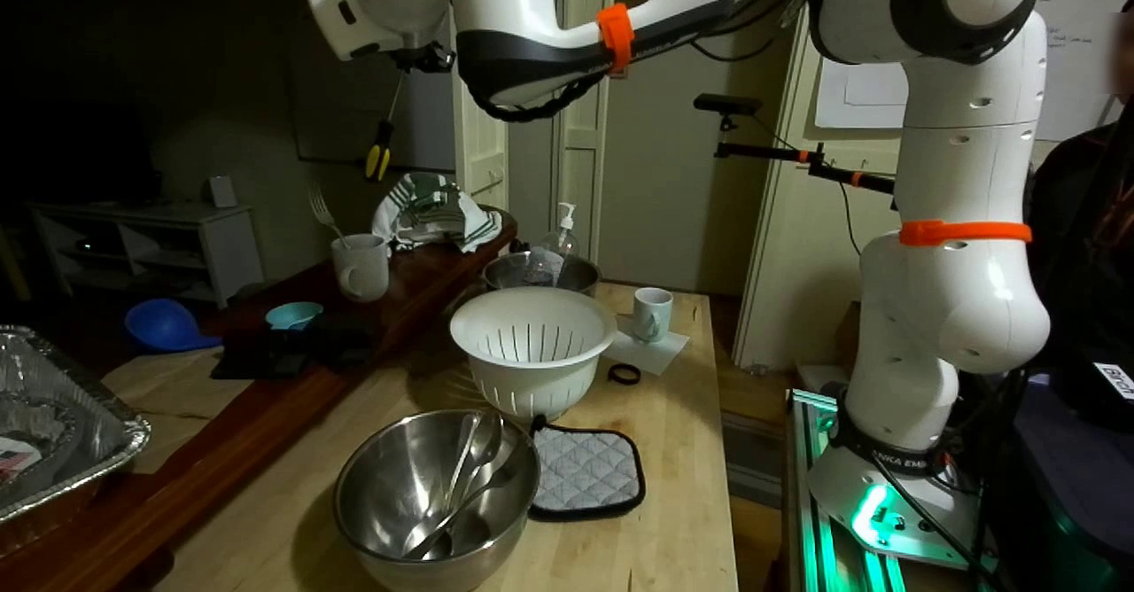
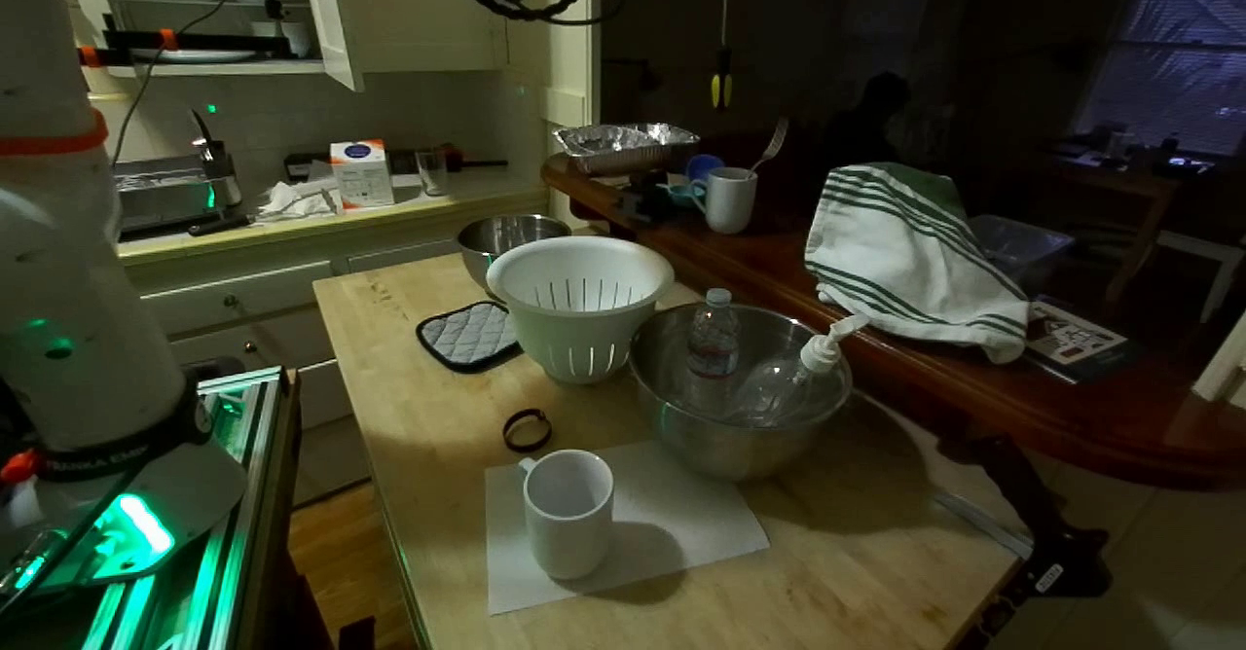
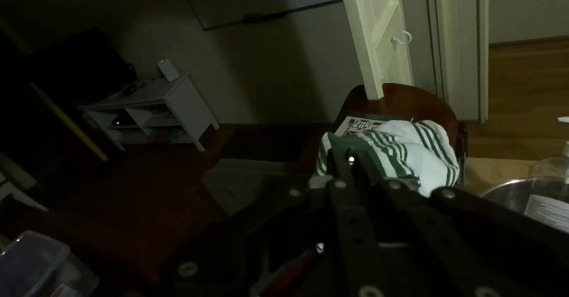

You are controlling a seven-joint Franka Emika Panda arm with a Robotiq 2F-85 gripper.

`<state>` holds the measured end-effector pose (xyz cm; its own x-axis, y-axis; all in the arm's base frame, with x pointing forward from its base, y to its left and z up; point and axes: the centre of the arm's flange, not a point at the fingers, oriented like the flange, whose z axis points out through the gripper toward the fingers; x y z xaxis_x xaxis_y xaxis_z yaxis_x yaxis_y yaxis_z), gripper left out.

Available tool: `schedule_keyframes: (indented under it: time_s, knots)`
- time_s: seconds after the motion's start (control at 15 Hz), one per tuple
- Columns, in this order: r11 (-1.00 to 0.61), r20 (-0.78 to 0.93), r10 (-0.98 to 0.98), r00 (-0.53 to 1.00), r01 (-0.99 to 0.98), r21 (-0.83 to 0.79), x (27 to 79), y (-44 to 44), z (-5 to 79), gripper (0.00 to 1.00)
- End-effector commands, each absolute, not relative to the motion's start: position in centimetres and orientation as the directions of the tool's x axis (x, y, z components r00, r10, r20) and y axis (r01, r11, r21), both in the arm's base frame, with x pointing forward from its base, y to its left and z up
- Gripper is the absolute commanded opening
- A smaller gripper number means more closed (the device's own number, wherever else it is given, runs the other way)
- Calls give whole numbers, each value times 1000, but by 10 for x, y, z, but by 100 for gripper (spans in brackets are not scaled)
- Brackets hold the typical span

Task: Pick up the screwdriver from the bowl and put it in the cup

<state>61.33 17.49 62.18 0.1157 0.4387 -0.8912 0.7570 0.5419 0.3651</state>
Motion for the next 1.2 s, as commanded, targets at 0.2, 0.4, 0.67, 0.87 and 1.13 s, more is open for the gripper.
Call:
schedule_keyframes:
  time_s: [0.2, 0.4, 0.67, 0.87, 1.13]
  knots:
    - [569, -883, 469, 17, 758, 317, 649, 177, 586, 2]
    - [571, -888, 460, 10, 763, 304, 660, 178, 579, 2]
    - [570, -892, 452, 6, 767, 294, 672, 181, 578, 2]
    - [564, -891, 453, 29, 765, 311, 684, 188, 581, 2]
    - [547, -889, 456, 32, 778, 309, 694, 189, 578, 2]
